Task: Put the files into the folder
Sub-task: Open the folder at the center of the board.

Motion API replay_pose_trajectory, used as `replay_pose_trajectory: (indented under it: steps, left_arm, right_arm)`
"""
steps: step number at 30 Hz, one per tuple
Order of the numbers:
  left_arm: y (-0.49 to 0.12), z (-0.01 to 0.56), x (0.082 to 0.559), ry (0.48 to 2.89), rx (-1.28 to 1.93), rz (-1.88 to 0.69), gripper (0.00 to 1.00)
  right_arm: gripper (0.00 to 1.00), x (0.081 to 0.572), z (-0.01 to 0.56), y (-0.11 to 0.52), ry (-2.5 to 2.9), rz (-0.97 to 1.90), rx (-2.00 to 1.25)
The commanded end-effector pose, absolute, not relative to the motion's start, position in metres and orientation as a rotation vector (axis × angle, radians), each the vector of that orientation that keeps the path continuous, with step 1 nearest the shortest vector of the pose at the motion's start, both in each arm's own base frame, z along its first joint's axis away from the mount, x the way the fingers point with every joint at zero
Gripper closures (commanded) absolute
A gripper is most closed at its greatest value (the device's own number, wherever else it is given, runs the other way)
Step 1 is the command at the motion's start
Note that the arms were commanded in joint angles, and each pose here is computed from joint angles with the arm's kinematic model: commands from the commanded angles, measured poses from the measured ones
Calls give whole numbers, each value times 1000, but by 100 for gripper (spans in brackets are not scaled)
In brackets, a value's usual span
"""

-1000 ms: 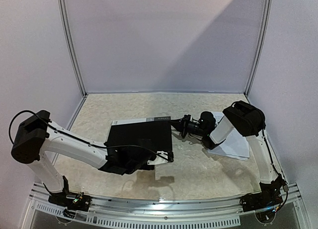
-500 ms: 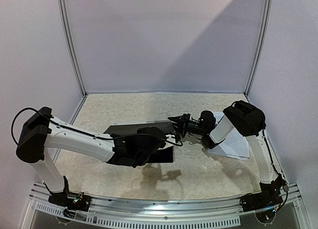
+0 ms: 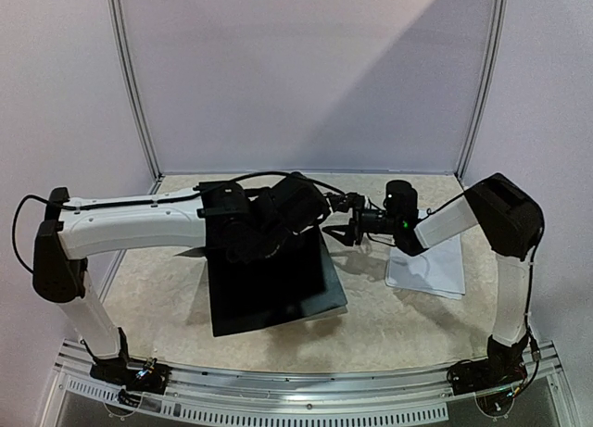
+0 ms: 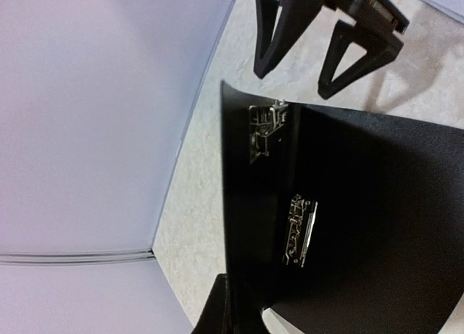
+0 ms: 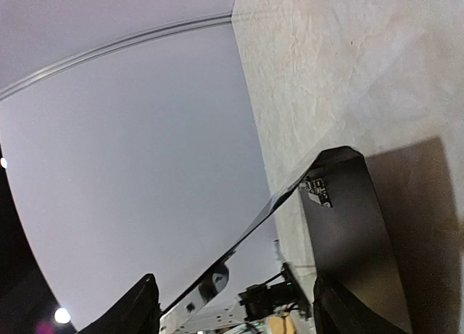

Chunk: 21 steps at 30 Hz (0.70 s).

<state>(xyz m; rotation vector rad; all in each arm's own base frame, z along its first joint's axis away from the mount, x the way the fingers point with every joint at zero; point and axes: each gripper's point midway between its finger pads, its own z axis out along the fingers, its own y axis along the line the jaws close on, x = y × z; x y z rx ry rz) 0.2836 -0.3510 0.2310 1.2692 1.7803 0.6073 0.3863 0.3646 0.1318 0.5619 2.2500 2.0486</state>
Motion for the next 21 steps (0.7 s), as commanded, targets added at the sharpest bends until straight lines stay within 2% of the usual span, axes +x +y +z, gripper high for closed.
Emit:
replay_pose_trajectory:
  steps: [1,9,14,21]
  left_arm:
    - [-333,226,292,1952,1240,560,100]
    - [-329,298,321,2075,948,154,100]
    - [-325,354,322,2013,842,-124,100]
    - [-316,401,312,1945,752,-389,100]
  right_arm:
    - [27,369,134,335,2355,1737,395]
    - [20,339,141,277,2396,1206,131]
    - [18,314,133,254,2364,1149,83]
    - [17,317,163,249,2197,1115,-47]
